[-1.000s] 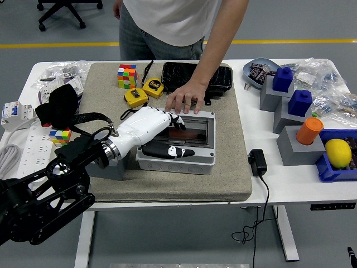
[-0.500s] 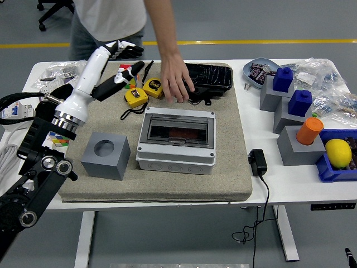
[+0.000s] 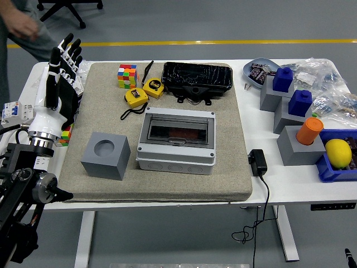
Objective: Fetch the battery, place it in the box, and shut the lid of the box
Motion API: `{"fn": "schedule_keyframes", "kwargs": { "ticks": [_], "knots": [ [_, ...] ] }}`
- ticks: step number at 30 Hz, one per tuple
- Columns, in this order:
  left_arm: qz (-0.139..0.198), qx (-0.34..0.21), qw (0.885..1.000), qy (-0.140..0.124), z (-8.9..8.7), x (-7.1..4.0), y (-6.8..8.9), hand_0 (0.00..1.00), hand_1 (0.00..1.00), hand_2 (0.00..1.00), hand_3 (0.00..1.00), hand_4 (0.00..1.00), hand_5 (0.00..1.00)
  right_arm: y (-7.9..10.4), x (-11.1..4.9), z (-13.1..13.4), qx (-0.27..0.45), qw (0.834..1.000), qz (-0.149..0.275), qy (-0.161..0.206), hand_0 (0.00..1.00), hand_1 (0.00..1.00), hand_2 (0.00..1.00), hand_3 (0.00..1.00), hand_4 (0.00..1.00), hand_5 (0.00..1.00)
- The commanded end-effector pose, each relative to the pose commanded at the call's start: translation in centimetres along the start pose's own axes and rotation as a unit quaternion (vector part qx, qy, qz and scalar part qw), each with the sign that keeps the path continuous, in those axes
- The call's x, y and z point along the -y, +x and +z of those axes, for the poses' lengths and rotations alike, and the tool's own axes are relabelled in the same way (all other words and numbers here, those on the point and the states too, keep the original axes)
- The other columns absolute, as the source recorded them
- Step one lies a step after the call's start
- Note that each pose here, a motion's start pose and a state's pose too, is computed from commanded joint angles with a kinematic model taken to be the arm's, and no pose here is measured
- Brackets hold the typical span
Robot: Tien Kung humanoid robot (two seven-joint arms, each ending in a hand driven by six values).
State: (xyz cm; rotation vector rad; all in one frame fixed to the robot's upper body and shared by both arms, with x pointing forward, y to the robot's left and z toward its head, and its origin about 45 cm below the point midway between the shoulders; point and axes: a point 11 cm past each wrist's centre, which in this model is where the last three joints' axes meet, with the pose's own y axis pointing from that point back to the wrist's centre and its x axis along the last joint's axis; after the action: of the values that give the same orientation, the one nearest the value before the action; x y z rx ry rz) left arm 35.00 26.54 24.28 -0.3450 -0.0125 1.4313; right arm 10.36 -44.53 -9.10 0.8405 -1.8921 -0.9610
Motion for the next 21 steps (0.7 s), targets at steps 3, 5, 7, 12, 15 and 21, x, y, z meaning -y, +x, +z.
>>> {"fn": "schedule_keyframes", "kwargs": {
  "ticks": [3, 5, 7, 12, 15, 21],
  "knots": [
    [0.002, -0.07, 0.997, 0.018, -0.9, -0.6, -0.1, 0.887, 0.88, 0.856, 0.821, 0.998, 0.998, -0.2, 0.0, -0.1, -0.001, 1.0, -0.004, 0.001, 0.814, 0.7, 0.693, 0.884, 0.998, 0.998],
    [0.006, -0.118, 0.993, 0.025, -1.3, -0.9, -0.1, 0.887, 0.88, 0.856, 0.821, 0.998, 0.998, -0.3, 0.0, 0.1, -0.003, 1.0, -0.006, -0.001, 0.814, 0.7, 0.693, 0.884, 0.998, 0.998],
    [-0.005, -0.162, 0.986, 0.039, -1.9, -1.2, -0.4, 0.887, 0.88, 0.856, 0.821, 0.998, 0.998, -0.4, 0.0, 0.3, -0.006, 1.0, -0.009, -0.005, 0.814, 0.7, 0.693, 0.884, 0.998, 0.998],
    [0.022, -0.26, 0.964, 0.047, -2.5, -1.8, 0.2, 0.789, 0.8, 0.776, 0.756, 0.998, 0.998, -0.6, -0.1, 0.1, -0.015, 1.0, -0.014, -0.004, 0.816, 0.708, 0.699, 0.878, 0.998, 0.998],
    [0.041, -0.313, 0.948, 0.046, -2.7, -2.0, 0.5, 0.769, 0.785, 0.761, 0.737, 0.998, 0.998, -0.7, -0.1, 0.1, -0.021, 1.0, -0.017, -0.004, 0.817, 0.708, 0.699, 0.875, 0.998, 0.998],
    [0.045, -0.325, 0.943, 0.049, -3.0, -2.1, 0.3, 0.759, 0.778, 0.754, 0.731, 0.998, 0.998, -0.8, -0.1, 0.3, -0.03, 0.999, -0.02, -0.007, 0.814, 0.703, 0.699, 0.874, 0.998, 0.998]
  ]
}}
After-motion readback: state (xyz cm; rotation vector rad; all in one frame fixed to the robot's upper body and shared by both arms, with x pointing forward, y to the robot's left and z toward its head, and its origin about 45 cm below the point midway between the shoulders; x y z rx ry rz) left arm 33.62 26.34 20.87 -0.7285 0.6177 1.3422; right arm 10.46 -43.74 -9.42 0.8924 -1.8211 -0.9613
